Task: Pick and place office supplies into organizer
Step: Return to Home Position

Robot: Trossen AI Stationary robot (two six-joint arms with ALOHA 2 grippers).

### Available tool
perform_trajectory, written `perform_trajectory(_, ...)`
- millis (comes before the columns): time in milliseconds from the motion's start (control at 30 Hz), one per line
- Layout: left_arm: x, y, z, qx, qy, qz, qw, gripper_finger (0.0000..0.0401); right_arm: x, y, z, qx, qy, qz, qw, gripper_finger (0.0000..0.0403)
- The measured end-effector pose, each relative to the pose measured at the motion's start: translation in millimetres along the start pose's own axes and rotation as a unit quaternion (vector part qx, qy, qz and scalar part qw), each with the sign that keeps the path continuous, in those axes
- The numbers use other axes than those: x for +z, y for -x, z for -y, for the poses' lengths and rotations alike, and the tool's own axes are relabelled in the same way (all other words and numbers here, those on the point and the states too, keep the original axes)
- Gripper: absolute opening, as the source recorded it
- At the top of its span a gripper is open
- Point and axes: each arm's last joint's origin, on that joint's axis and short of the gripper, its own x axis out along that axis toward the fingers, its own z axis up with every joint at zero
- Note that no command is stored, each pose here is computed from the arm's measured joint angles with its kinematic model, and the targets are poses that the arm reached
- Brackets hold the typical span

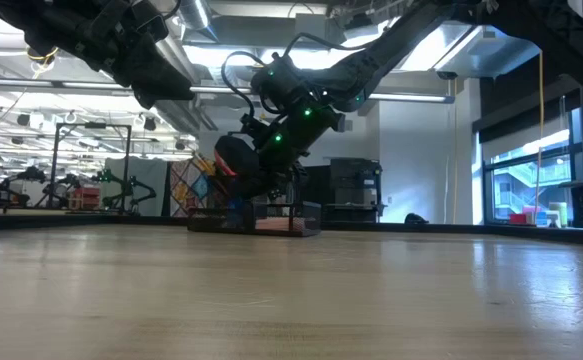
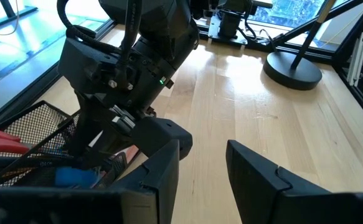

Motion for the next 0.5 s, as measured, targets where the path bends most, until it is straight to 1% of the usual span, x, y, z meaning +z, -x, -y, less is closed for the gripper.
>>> perform_trajectory(133, 0.0, 0.0, 0.0, 0.000, 0.000, 0.000, 1.000, 0.0127, 0.0, 0.0, 0.0, 0.000, 0.000, 0.000, 1.000, 0.0135)
perform_trajectory(333, 0.0, 0.0, 0.0, 0.000, 0.000, 0.000, 1.000, 0.0127, 2.3, 3.3, -0.3, 0.006, -0.005, -0.003, 1.000, 0.0132)
perform_trajectory(400, 0.0, 0.0, 0.0, 0.000, 0.000, 0.000, 1.000, 0.0127, 9.4, 12.5, -2.6, 0.037, -0.015, -0.008, 0.999, 0.0131)
perform_trajectory(500, 0.6, 1.0, 0.3, 0.000, 0.010, 0.004, 1.000, 0.0127, 29.4, 41.2, -7.3, 0.122, -0.033, -0.022, 0.992, 0.0132)
